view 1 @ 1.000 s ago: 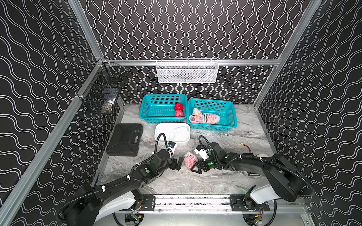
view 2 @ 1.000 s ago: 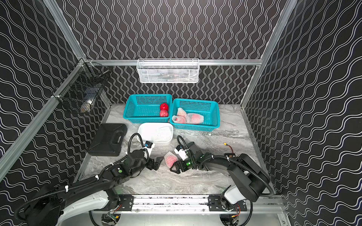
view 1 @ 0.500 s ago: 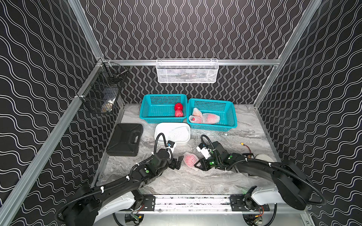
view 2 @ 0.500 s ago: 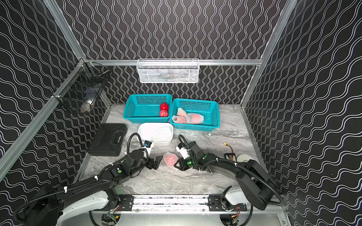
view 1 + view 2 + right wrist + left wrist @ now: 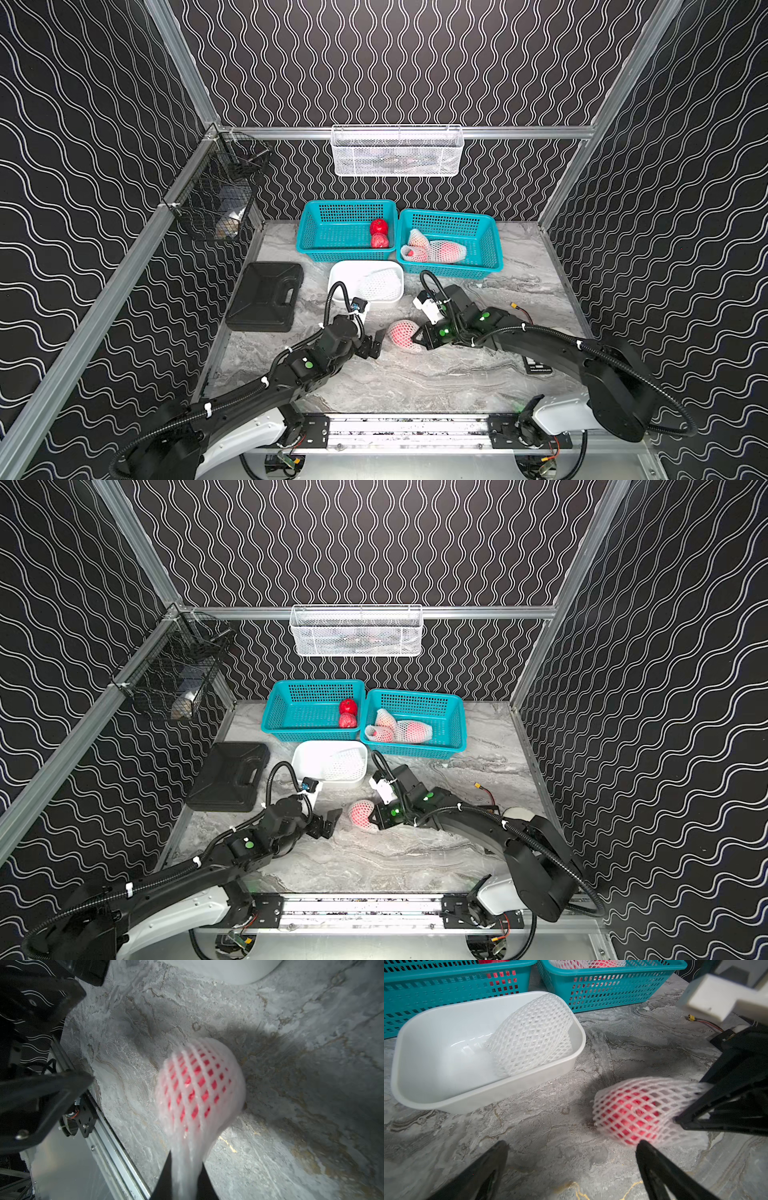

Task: Remove foam nets from apples
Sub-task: Remove the foam net from the apple.

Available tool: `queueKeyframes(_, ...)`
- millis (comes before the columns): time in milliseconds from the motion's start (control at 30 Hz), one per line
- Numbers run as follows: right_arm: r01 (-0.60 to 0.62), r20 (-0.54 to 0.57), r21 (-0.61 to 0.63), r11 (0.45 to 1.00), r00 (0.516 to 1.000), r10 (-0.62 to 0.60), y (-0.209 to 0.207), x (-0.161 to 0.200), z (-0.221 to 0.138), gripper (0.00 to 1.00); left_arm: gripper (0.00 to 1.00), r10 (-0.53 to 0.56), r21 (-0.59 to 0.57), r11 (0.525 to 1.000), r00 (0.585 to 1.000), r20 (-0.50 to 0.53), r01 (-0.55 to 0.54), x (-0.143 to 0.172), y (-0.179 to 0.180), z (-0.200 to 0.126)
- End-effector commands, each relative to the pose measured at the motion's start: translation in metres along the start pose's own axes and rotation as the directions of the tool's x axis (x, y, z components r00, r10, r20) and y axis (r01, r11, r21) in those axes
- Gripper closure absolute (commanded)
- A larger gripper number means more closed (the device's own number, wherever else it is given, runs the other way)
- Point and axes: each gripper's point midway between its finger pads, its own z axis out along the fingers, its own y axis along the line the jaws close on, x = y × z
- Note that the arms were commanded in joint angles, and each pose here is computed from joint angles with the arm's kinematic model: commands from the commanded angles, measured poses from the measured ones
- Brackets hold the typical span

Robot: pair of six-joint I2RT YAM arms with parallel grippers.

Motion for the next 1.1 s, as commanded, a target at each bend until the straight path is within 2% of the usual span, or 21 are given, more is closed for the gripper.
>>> queueKeyframes(0,-0.030,-0.097,0.046,0.999,0.995,0.034,-0.002,0.010,-0.006,0.88,0.00,0.009,-0.032,0.999,1.000,0.017,-0.008,-0.004,0.006,-0.001)
queueKeyframes(133,-0.033,-0.154,0.062,0.998,0.987,0.043,0.001,0.005,-0.006,0.88,0.01,-0.010,-0.125,0.992,1.000,0.008,0.011,-0.003,0.021,-0.002)
queueKeyframes(433,-0.048,-0.250,0.071,0.996,0.966,0.065,0.021,-0.010,-0.023,0.88,0.00,0.012,-0.113,0.994,0.999,0.051,-0.006,-0.021,0.017,-0.007)
queueKeyframes(567,-0.072,-0.360,0.130,0.989,0.926,0.115,0.017,0.000,-0.027,0.86,0.01,0.024,-0.124,0.992,0.999,0.036,-0.019,-0.019,0.018,-0.004)
queueKeyframes(667,-0.054,-0.413,0.182,0.982,0.902,0.126,0.006,0.010,-0.024,0.90,0.00,0.024,-0.129,0.992,0.999,0.037,-0.019,-0.017,0.019,-0.002)
queueKeyframes(833,-0.036,-0.363,0.180,0.983,0.926,0.100,0.014,-0.008,-0.033,0.91,0.01,0.017,-0.122,0.992,0.999,0.039,-0.012,-0.018,0.018,0.000)
queueKeyframes(933,-0.003,-0.424,0.212,0.977,0.900,0.095,0.013,-0.006,-0.036,0.91,0.00,0.019,-0.125,0.992,0.999,0.035,-0.014,-0.018,0.018,0.001)
queueKeyframes(1067,0.006,-0.426,0.219,0.976,0.900,0.090,0.015,-0.006,-0.035,0.91,0.01,0.020,-0.137,0.990,0.999,0.034,-0.015,-0.015,0.021,0.000)
